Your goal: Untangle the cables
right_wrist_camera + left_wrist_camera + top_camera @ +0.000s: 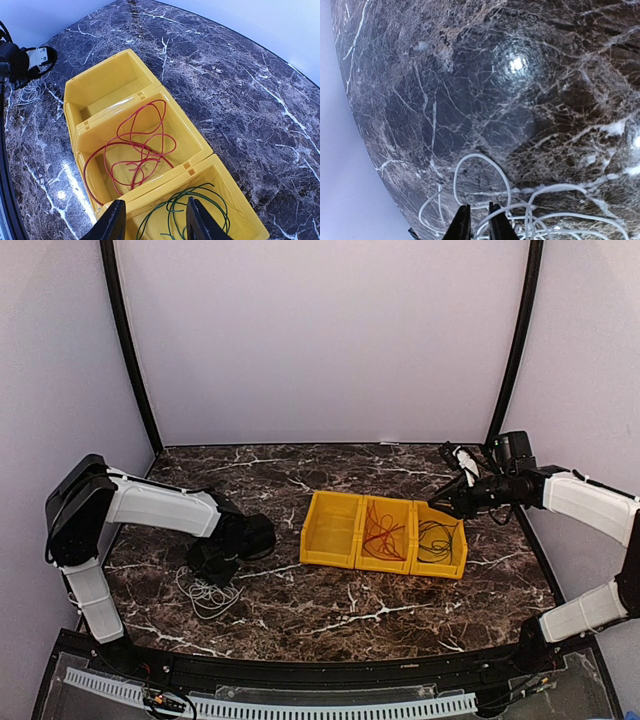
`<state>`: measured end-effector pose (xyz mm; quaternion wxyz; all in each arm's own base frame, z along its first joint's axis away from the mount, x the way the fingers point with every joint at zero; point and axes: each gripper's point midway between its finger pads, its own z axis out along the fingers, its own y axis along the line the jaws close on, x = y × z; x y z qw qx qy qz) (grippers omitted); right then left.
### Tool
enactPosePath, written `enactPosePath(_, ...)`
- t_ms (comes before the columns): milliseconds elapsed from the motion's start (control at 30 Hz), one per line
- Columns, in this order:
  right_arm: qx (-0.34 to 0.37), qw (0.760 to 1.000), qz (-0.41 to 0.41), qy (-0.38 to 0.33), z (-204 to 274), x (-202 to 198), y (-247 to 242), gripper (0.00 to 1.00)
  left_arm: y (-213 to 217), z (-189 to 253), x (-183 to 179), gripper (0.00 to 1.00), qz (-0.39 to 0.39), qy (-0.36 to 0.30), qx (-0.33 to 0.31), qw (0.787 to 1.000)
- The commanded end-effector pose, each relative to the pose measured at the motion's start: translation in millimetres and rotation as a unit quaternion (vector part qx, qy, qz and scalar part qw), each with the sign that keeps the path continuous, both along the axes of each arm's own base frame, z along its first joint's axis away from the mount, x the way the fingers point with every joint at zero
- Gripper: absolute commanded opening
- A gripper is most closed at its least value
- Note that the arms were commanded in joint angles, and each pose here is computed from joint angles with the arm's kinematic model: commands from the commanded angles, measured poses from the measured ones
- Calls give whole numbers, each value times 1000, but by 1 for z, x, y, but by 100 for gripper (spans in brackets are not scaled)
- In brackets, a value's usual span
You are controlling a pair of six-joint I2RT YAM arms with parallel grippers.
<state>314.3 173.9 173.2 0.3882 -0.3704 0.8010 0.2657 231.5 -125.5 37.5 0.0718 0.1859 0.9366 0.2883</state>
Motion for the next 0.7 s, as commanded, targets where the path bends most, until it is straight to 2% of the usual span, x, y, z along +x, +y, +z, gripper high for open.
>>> enactPosePath(0, 0, 1000, 7, -5, 1, -1, 3, 43, 7, 18, 10, 13, 1, -27, 27, 999)
enactPosePath(167, 3, 1000, 11, -13, 6, -1, 5, 43, 3, 53, 30, 6, 0, -81, 26, 996)
enactPosePath(233, 5, 1000, 10, -23, 11, 0, 8, 42, -5, 72, 40, 4, -1, -107, 3, 994)
enactPosePath(333, 13, 999, 20, -46, 26, -1, 17, 41, -25, 101, 53, 0, -7, -141, -64, 988)
enactPosePath(467, 33, 996, 57, -63, 50, -9, 44, 40, -46, 137, 62, 0, -12, -183, -147, 972)
enactPosePath(567, 57, 993, 93, -53, 67, -12, 73, 40, -59, 168, 63, 0, -23, -217, -223, 950)
enactPosePath(667, 53, 989, 130, -53, 76, -15, 113, 42, -73, 195, 65, 0, -42, -251, -291, 922)
